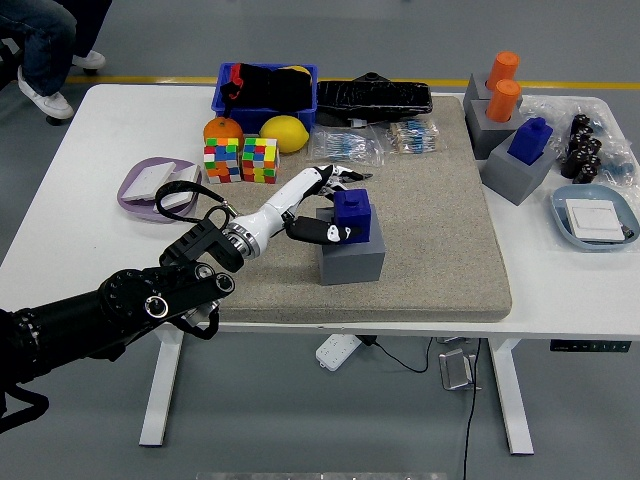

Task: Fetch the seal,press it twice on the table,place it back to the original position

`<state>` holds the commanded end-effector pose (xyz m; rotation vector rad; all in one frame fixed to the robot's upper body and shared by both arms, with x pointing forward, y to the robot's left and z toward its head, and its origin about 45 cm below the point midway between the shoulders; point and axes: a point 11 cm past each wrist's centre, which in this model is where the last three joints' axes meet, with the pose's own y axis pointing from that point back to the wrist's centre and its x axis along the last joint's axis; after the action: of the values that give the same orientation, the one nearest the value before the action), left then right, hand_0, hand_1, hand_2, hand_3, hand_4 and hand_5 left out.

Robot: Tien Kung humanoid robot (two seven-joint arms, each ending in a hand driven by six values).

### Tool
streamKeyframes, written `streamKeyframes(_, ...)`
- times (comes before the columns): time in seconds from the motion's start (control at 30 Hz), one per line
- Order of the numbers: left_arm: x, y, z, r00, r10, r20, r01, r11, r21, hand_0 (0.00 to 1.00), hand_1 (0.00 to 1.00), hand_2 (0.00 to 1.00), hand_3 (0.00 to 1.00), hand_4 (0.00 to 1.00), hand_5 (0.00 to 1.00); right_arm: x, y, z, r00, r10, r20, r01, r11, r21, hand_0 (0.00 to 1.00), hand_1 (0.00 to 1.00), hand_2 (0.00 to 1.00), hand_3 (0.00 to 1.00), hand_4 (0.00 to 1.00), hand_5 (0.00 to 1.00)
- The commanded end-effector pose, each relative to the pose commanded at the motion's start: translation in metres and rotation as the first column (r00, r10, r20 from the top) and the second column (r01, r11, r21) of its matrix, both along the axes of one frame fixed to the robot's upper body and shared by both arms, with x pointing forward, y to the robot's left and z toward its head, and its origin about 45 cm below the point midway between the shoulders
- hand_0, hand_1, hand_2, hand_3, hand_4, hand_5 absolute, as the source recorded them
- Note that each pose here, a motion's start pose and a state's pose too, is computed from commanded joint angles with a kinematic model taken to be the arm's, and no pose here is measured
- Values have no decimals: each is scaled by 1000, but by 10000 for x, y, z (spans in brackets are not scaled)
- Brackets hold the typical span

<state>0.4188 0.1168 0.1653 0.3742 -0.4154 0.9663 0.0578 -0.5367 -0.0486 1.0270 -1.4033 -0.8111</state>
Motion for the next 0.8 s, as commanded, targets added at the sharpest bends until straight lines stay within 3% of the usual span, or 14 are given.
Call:
streamKeyframes(0.07, -5, -8, -6, 1000, -2, -2, 2, 1000, 0, 718, 523, 455, 780, 774, 2, 2, 4, -1, 1000, 1, 0, -1, 1000, 1, 941, 774, 759, 675, 849, 410)
streamKeyframes(0.1, -7, -13, -6, 1000, -3, -1, 3, 1000, 0, 725, 561, 525, 783, 776, 2, 2, 4, -2, 1000, 0, 1, 0, 1000, 1, 941, 774, 759, 675, 849, 410)
streamKeyframes(0.23, -6, -23, -4, 1000, -5, -2, 5, 1000, 2, 725, 561, 525, 783, 776, 2, 6, 2, 0, 1000, -1, 2, 1, 1000, 1, 941, 774, 759, 675, 849, 410)
streamKeyframes(0.27, -6, -23, -6, 1000, -6, -2, 6, 1000, 5, 805, 733, 707, 797, 790, 2, 8, 0, 2, 1000, -1, 3, 1, 1000, 0, 941, 774, 759, 675, 849, 410)
streamKeyframes(0.43, -4, -5, -27, 1000, -3, -5, 3, 1000, 15, 805, 733, 707, 797, 790, 2, 2, 0, 0, 1000, -1, 1, 1, 1000, 0, 941, 774, 759, 675, 849, 410)
streamKeyframes(0.47, -6, -1, -36, 1000, -3, -7, 3, 1000, 17, 835, 835, 800, 839, 841, 2, -3, 4, -3, 1000, -2, 1, 2, 1000, 1, 941, 774, 759, 675, 849, 411)
streamKeyframes(0.63, -7, 14, -52, 1000, -1, -8, 1, 1000, 23, 835, 835, 800, 839, 841, 2, -11, 9, -8, 1000, -2, -1, 2, 1000, 3, 941, 774, 759, 675, 849, 411)
streamKeyframes(0.67, -4, 17, -52, 1000, 0, -7, 0, 1000, 23, 878, 935, 888, 891, 948, 2, -11, 9, -7, 1000, -2, -1, 2, 1000, 2, 941, 773, 759, 676, 850, 412)
streamKeyframes(0.8, 8, 29, -39, 1000, 4, -2, -4, 1000, 22, 878, 935, 888, 891, 948, 2, -6, 5, -4, 1000, -1, 0, 1, 1000, 2, 941, 773, 759, 676, 850, 412)
